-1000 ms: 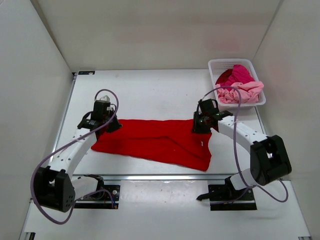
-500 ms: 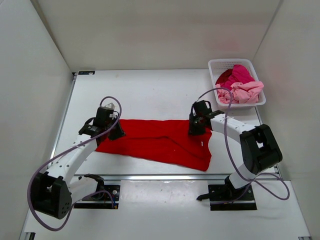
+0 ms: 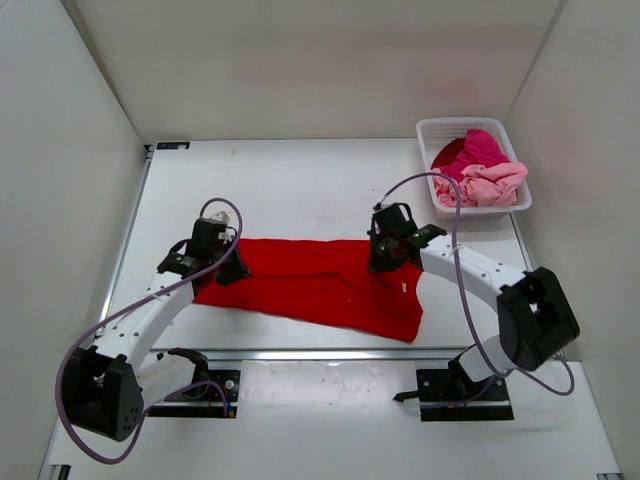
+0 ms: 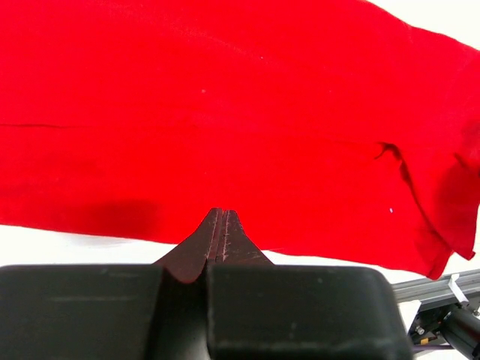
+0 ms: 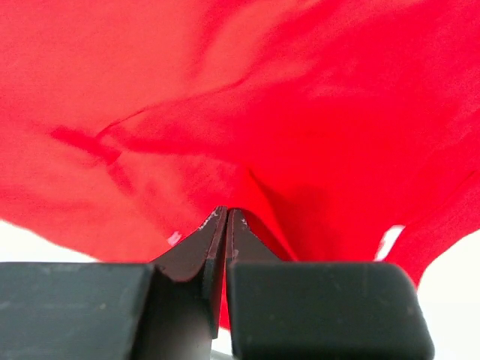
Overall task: Fold and stack the t-shirts
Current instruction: Fold the 1/3-folded T-shirt at the center of the board.
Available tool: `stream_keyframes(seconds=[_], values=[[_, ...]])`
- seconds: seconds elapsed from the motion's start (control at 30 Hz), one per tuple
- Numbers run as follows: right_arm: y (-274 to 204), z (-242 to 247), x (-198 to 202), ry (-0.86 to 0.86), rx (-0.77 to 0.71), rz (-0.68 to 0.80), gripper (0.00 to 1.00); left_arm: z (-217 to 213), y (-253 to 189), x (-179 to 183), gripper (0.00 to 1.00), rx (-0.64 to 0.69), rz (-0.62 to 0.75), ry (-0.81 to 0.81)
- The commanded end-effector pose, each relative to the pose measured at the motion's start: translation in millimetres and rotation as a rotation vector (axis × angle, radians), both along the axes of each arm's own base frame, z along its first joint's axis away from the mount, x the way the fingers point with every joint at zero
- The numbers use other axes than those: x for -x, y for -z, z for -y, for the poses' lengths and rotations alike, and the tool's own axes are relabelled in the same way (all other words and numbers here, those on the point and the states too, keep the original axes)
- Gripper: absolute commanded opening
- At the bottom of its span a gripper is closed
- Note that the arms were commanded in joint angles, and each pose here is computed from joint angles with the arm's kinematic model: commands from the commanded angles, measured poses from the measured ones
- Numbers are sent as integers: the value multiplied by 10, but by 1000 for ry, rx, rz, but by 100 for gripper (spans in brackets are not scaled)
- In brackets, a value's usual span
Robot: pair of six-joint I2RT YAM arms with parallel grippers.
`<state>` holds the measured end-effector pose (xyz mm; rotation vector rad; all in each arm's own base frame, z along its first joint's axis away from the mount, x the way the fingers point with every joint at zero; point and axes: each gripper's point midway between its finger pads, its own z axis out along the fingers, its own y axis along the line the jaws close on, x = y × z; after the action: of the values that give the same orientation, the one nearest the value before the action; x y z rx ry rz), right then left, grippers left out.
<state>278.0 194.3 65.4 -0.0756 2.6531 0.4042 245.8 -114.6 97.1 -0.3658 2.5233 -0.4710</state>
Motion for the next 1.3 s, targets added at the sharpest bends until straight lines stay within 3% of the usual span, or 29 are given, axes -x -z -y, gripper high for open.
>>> stream_keyframes(seconds=[0.0,0.2,0.77,1.03,1.23,1.27], values=[[-234,-119,238,-10,-19,15,0,50,-120,-77,2,40,43,0],[-228,-232,655,-50,-28,-29,0,59,-94,-76,2,56,35,-9],[-119,-545,1078,-119,-31,-123,0,18,-285,-270,2,26,79,-15],[-308,-595,1120,-147,-57,-102,26,-141,-398,-577,3,-90,117,-17],[-406,-396,936,-100,-85,-77,30,41,-289,-632,5,-93,64,55],[-380,-334,890,-85,-95,-76,25,95,-251,-621,4,-57,57,59]])
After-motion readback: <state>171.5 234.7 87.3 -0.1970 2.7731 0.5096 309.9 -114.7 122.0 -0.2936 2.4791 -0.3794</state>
